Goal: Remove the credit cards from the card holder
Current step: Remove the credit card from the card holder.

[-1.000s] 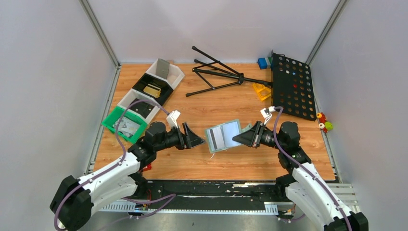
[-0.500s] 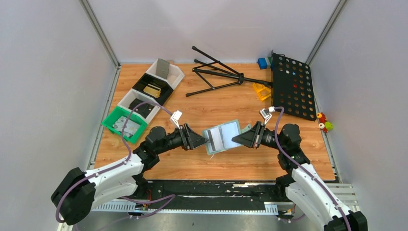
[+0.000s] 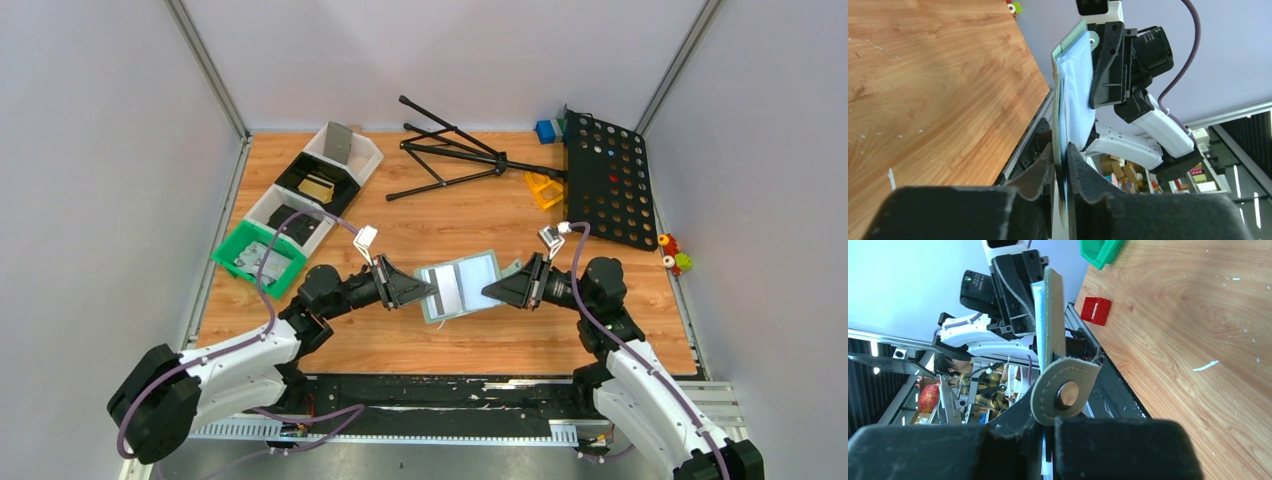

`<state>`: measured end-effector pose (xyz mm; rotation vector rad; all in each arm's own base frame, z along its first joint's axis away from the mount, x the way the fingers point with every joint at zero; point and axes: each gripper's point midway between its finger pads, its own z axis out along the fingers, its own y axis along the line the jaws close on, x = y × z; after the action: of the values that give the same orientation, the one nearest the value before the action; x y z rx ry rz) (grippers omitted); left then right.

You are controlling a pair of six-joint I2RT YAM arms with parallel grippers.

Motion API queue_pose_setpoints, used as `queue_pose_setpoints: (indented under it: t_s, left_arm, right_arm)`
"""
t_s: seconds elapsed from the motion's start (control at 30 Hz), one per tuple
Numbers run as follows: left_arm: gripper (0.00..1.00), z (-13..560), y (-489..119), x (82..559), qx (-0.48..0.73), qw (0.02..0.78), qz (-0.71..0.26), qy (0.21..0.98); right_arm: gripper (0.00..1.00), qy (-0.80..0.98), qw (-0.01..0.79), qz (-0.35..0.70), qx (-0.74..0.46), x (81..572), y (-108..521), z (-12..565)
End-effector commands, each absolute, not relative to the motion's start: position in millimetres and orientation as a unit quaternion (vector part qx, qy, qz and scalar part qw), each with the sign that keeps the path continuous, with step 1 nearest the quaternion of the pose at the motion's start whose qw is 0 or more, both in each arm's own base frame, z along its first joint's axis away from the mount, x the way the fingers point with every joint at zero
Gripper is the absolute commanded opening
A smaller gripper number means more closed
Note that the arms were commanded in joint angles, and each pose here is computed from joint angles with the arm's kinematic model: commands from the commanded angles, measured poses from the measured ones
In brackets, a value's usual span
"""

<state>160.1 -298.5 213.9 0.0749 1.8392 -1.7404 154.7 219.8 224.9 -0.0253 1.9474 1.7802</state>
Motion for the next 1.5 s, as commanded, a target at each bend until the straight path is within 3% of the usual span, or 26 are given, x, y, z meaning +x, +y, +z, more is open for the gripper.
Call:
queue_pose_setpoints:
  t_s: [0.0,0.07,0.13,0.17,0.3,0.6,0.73,0.93,1.47]
  left_arm:
    - [0.12,228.8,-291.4,158.2,0.047,0.336,-0.646,0.684]
    - [0.04,224.3,-288.4,159.1,0.047,0.339,-0.629,0.699]
    - [0.0,222.9,-286.5,159.7,0.047,0.341,-0.619,0.706]
    - [0.0,221.7,-285.8,160.4,0.046,0.341,-0.614,0.711]
    - [0.0,209.7,-283.8,164.3,0.041,0.335,-0.587,0.736]
    - [0.0,204.2,-293.6,161.0,0.052,0.315,-0.597,0.736]
    - [0.0,212.1,-302.2,153.3,0.07,0.301,-0.619,0.722]
    - [0.0,226.4,-310.7,146.6,0.083,0.294,-0.646,0.7]
    - [0.0,268.6,-315.6,132.6,0.093,0.284,-0.709,0.639]
  right_arm:
    - [0.0,0.723,0.281,0.631,-0.028,159.1,216.7,226.9]
    - [0.13,0.73,0.293,0.616,-0.041,160.4,215.4,224.7]
    - [0.38,0.746,0.309,0.587,-0.058,163.7,212.1,222.6]
    - [0.46,0.762,0.312,0.564,-0.059,165.3,208.5,217.8]
    - [0.56,0.802,0.341,0.485,-0.075,170.6,192.0,216.1]
    - [0.47,0.791,0.386,0.46,-0.112,172.6,187.6,243.4]
    - [0.37,0.767,0.347,0.521,-0.141,159.2,207.0,250.2]
    - [0.31,0.752,0.296,0.566,-0.164,148.8,228.9,244.8]
    - [0.3,0.744,0.212,0.611,-0.168,127.2,252.1,218.7]
